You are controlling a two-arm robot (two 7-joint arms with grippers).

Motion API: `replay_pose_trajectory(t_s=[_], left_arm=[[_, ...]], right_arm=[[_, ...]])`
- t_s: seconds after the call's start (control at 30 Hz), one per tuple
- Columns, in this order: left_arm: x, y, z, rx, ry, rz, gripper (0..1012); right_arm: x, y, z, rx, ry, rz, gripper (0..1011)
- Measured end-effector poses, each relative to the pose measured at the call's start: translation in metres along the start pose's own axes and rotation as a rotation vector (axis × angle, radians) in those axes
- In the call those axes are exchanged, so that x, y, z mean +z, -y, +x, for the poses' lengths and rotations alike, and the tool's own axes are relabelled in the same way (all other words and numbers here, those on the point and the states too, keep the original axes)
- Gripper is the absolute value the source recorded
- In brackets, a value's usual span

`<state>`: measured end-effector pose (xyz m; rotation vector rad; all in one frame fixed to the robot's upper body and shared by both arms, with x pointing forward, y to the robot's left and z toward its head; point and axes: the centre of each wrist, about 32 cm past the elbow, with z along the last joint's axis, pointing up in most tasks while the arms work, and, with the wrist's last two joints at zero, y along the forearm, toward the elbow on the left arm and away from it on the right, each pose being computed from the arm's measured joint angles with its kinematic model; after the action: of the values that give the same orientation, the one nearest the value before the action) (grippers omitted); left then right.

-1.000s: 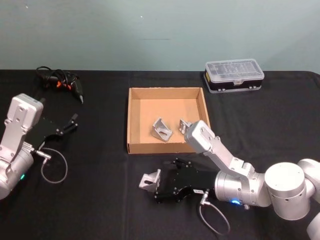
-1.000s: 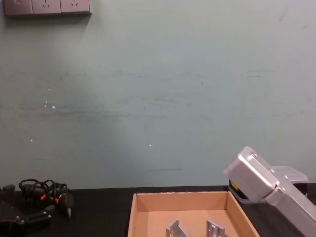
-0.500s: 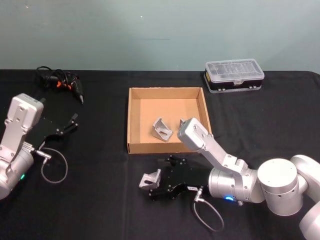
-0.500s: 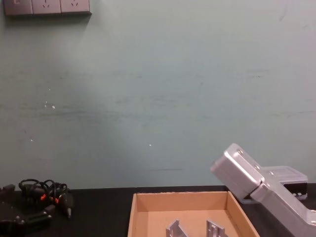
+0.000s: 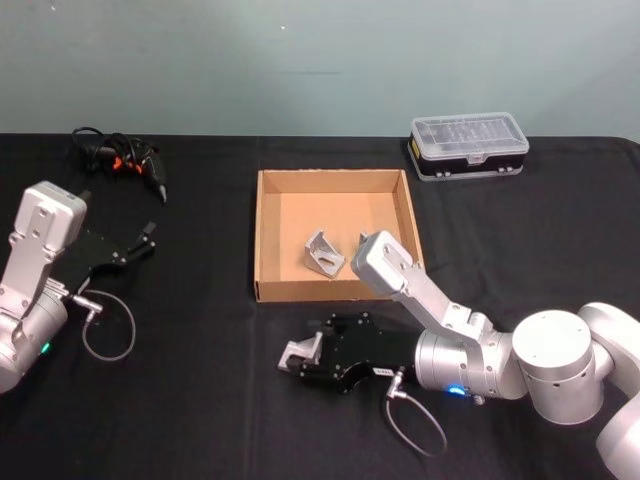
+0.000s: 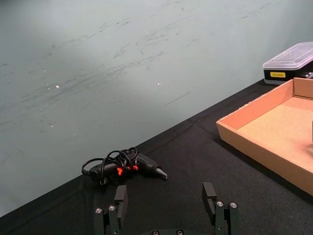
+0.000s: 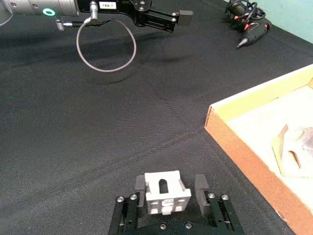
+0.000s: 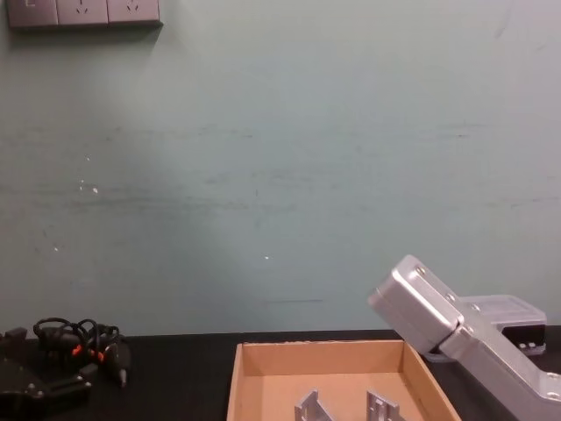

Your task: Use one hand to pick up the angle iron from the table and place it into the box.

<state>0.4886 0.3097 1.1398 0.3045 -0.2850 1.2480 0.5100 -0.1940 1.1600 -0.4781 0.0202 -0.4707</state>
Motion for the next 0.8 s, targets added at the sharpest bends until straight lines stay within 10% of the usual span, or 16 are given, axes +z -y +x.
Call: replay_pose_trajectory(t_s=[0.23,0.8], left_arm=[[0.0000,0.0000,0.0000,0.000,0.000,0.000,1000],[0.0000,0.0000,0.0000,0.000,0.000,0.000,1000]], right_arm=[[0.000,0.001,-0.002,0.001,-0.002,-0.002,460],[0.019,0.035,-0.003,-0.096,-0.014,0.114,452]])
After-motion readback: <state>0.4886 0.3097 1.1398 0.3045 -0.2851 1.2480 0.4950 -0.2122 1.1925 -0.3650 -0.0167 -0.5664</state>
